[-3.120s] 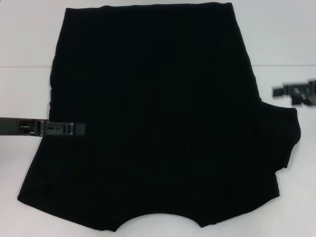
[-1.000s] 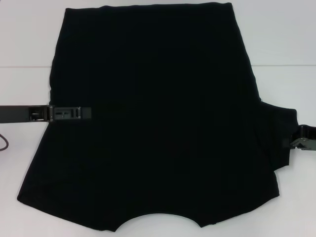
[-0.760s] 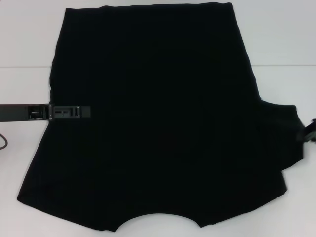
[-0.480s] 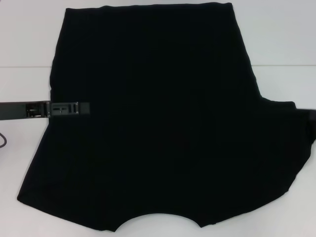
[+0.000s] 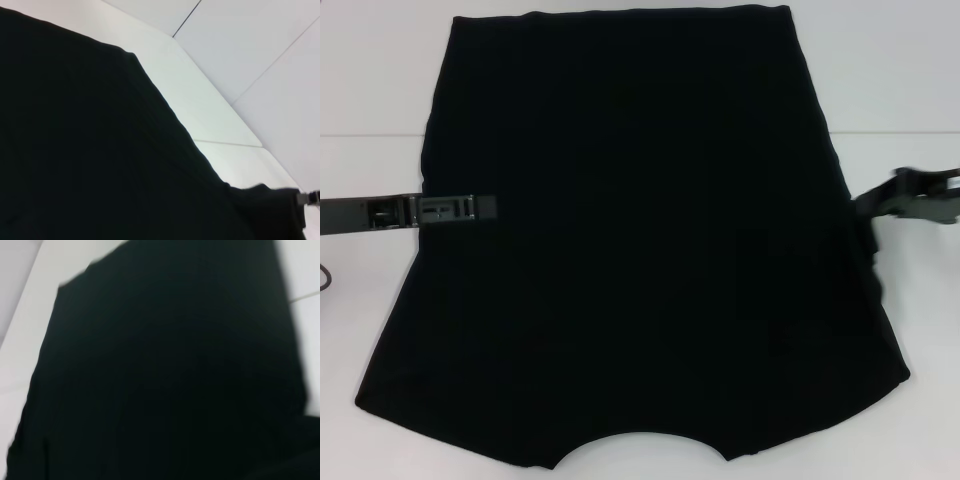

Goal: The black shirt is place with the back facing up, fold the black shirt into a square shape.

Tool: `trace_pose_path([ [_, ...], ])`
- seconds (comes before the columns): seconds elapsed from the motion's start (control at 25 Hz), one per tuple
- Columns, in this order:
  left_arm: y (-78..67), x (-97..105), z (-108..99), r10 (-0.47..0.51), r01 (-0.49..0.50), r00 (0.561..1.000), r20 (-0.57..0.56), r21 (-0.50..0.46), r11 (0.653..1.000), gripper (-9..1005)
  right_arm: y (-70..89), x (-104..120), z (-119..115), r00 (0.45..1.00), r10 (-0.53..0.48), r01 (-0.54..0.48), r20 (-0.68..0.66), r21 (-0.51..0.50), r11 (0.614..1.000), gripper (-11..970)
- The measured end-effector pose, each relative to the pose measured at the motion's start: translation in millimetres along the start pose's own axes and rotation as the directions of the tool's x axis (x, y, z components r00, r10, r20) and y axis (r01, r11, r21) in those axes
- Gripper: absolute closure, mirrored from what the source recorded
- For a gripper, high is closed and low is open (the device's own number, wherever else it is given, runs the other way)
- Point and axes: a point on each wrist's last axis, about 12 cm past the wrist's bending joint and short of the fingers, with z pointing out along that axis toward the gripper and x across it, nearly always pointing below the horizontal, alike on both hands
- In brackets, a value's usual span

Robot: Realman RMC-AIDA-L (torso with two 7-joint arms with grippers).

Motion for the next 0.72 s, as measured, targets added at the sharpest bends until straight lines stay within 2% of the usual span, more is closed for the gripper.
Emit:
trace_pose_path([
  [0.16, 2.4, -0.4, -0.2, -0.002, 0.003, 1.0, 0.012, -0.016, 1.0, 218, 26.1, 0.3, 27.4, 0.989, -0.125, 0.127, -0.08, 0.024, 0.992, 943],
  [0.32, 3.7, -0.3, -0.7, -0.003, 0.003, 1.0, 0.019, -0.025, 1.0, 218, 47.5, 7.3, 50.4, 0.953, -0.247, 0.258, -0.175, 0.04, 0.965, 942],
  [0.44, 4.5, -0.2, -2.0, -0.005, 0.006, 1.0, 0.028, -0.027, 1.0, 226, 55.2, 9.6, 57.5, 0.927, -0.304, 0.323, -0.218, 0.053, 0.945, 941],
  [0.72, 4.7, -1.4, -3.3, -0.007, 0.008, 0.999, 0.046, -0.024, 1.0, 243, 63.0, 2.5, 60.1, 0.915, -0.348, 0.367, -0.203, 0.063, 0.928, 939],
])
